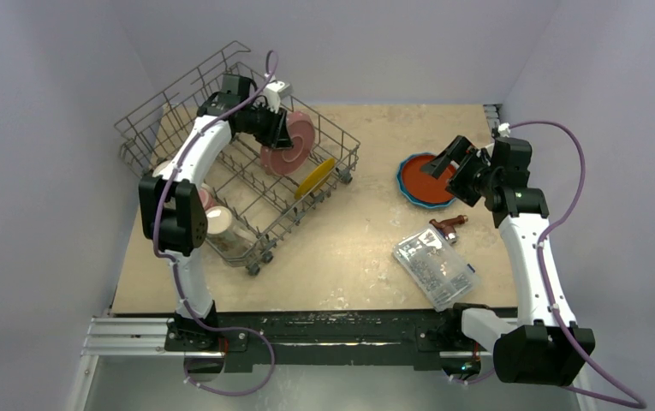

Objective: Load the mixed dishes into the dish rack

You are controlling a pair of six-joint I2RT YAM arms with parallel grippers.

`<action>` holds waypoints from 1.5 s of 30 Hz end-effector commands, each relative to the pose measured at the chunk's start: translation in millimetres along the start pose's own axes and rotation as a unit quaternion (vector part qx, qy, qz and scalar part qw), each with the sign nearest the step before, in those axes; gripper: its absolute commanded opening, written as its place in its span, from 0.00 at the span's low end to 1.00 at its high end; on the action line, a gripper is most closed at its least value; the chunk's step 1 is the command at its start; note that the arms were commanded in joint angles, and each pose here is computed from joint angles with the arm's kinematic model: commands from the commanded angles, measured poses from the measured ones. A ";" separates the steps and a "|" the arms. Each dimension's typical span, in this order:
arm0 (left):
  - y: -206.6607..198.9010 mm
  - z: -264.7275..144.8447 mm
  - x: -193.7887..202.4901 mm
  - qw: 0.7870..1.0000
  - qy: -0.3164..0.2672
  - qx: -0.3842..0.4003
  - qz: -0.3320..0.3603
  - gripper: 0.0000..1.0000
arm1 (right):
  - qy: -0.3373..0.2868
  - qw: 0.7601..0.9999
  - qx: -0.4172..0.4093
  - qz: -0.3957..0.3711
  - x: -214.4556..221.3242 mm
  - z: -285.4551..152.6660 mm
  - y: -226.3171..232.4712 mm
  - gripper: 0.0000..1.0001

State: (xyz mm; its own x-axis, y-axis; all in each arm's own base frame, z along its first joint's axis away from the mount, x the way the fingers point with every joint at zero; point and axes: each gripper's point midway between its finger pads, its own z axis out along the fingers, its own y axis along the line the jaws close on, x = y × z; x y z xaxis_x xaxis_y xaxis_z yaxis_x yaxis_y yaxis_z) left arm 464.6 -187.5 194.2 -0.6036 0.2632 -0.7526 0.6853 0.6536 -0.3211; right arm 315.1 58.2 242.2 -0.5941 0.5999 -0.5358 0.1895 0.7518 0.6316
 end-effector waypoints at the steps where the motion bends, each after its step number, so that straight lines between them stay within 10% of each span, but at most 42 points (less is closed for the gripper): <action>1: -6.4 -2.7 -22.4 0.997 -0.030 -0.013 0.068 0.08 | -0.011 1.000 -0.024 -0.016 -3.3 -1.4 8.3 0.99; 7: -12.4 9.1 -11.5 0.997 -0.012 -0.010 0.076 0.13 | -0.011 0.999 -0.025 -0.019 -1.6 -2.5 8.0 0.99; 15: -38.5 6.6 -13.9 0.996 -0.007 0.005 0.083 0.62 | -0.008 0.999 -0.034 -0.019 1.9 -1.1 8.5 0.99; 22: -47.7 -5.7 -18.4 0.996 -0.011 -0.010 0.083 0.85 | -0.014 0.999 -0.041 -0.031 0.7 -2.7 10.1 0.99; 45: -84.2 -69.8 -50.5 0.993 -0.058 -0.066 0.081 0.91 | -0.005 0.996 -0.071 -0.054 16.4 9.2 4.1 0.99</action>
State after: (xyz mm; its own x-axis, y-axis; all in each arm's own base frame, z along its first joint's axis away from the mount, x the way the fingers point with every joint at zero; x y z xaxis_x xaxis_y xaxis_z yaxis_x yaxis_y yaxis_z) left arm 422.1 -202.3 239.0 -0.5118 0.3624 -0.7789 0.6935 0.7094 -0.1257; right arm 311.0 70.4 223.1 -0.6174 0.5487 -0.5637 0.0817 0.7574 0.6478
